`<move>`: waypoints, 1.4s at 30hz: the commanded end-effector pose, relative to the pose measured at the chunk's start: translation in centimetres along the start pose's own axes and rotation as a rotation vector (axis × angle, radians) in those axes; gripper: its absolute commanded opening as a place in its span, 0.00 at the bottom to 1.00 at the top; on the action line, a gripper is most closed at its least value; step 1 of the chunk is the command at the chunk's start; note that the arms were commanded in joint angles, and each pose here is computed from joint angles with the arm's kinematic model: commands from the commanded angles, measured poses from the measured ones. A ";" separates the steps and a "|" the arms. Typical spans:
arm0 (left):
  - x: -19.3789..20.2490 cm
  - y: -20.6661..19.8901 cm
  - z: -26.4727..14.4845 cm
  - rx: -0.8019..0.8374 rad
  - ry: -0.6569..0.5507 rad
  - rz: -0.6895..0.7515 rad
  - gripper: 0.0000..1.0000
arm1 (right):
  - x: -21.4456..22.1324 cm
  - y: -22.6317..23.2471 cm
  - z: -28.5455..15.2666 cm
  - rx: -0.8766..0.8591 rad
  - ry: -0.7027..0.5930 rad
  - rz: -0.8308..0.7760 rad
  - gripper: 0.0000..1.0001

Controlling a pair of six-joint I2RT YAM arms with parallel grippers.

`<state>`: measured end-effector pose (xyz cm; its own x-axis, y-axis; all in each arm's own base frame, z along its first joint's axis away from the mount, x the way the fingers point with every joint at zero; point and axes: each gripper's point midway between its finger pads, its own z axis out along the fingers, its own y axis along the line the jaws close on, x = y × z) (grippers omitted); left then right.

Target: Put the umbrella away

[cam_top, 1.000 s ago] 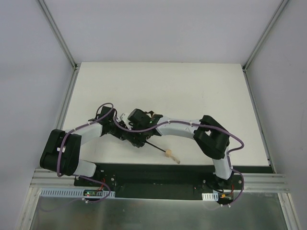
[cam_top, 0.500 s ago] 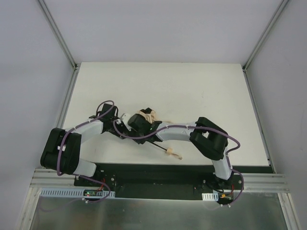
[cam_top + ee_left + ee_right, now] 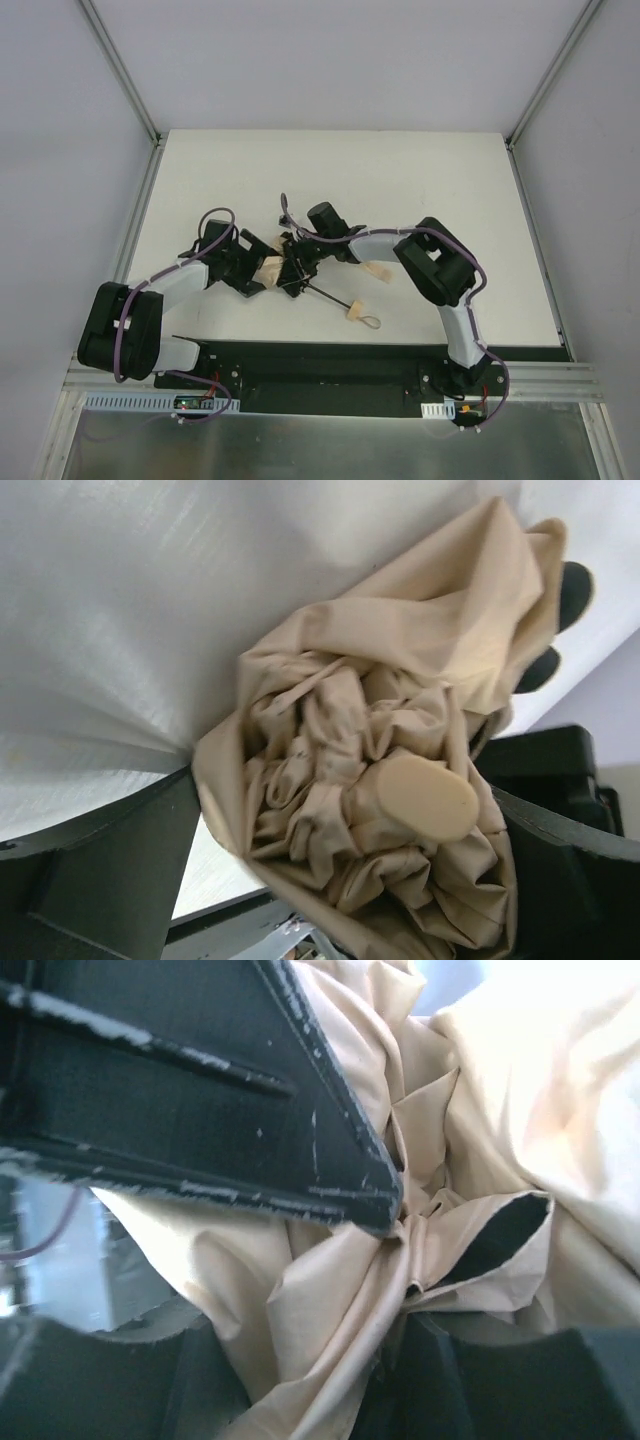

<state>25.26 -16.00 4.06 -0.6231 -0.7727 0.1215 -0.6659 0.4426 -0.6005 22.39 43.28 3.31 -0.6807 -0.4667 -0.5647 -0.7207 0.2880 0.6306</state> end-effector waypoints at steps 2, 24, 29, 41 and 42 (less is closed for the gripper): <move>1.1 1.4 1.0 0.008 0.046 0.002 0.99 | 6.8 1.2 1.5 -0.209 0.206 0.469 0.00; 1.7 6.9 2.4 -0.149 0.027 0.014 0.00 | 0.5 0.2 -6.0 0.231 0.094 0.381 0.71; 2.0 6.6 2.1 -0.136 0.041 0.027 0.00 | 1.8 -1.5 -12.3 0.582 0.036 0.538 0.73; 2.7 6.9 1.8 -0.126 0.071 0.026 0.00 | 2.8 -6.3 -11.3 0.723 -0.111 1.171 0.70; 2.8 7.0 1.7 -0.125 0.074 0.025 0.00 | 2.3 -6.8 -11.2 0.713 -0.139 1.178 0.69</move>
<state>24.14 -17.31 2.13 -0.6623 -0.7375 0.1319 -0.6206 0.4415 -0.6480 24.75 30.58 4.17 -0.9643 0.2649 -0.0017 0.2443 0.8915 0.3816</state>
